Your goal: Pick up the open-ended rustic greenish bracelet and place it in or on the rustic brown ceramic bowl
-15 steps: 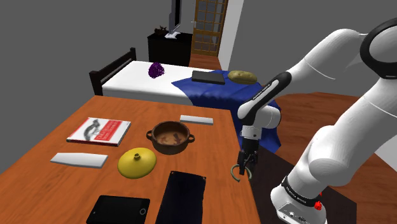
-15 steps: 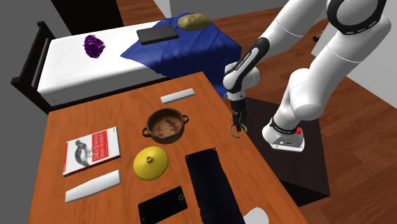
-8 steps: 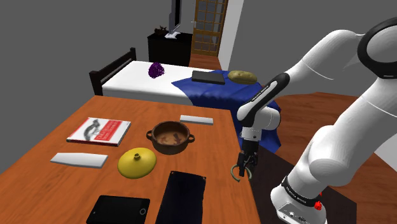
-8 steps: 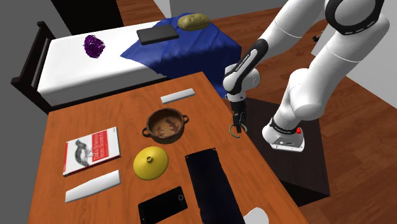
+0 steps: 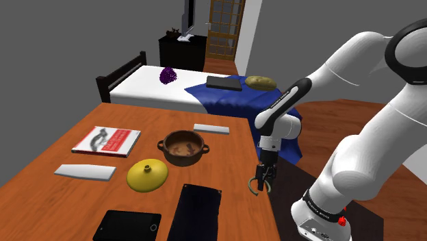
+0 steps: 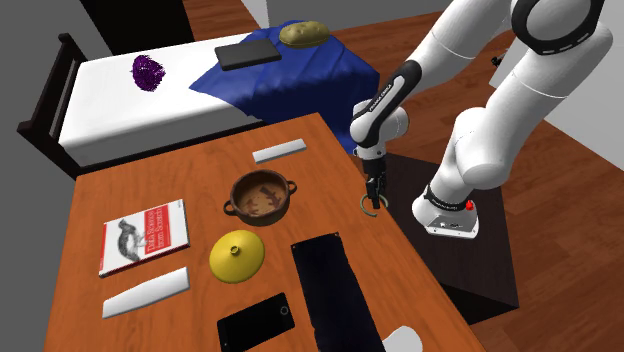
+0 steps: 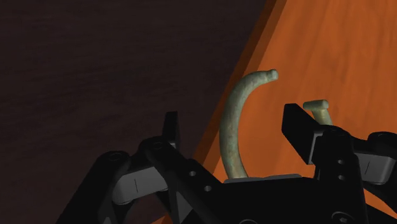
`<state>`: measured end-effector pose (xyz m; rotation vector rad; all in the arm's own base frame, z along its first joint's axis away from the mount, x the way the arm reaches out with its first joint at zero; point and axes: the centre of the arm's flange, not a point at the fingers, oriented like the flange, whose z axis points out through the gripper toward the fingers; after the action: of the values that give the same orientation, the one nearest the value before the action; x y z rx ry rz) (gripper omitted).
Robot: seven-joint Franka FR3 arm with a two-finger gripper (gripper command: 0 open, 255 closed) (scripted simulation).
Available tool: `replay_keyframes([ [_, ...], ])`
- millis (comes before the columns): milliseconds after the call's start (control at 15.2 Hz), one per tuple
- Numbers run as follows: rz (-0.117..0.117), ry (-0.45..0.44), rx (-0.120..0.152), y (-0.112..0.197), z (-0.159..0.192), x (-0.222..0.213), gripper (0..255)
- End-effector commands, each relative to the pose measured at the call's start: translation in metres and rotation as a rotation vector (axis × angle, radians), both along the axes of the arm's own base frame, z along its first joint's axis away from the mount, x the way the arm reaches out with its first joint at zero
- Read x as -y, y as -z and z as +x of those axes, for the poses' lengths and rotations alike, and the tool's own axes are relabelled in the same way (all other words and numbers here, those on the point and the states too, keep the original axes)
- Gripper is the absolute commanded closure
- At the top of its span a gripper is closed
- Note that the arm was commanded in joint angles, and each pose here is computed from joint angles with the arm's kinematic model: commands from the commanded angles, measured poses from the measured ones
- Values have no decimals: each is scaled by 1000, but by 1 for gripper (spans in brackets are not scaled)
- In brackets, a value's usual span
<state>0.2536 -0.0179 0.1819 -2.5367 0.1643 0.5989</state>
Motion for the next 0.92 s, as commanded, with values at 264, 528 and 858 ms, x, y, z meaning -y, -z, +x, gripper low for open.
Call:
replay_keyframes([
  [264,-11,1,1,-9,-2,0,255],
  [528,-11,1,1,-30,-2,0,255],
  [858,-11,1,1,-56,-2,0,255],
])
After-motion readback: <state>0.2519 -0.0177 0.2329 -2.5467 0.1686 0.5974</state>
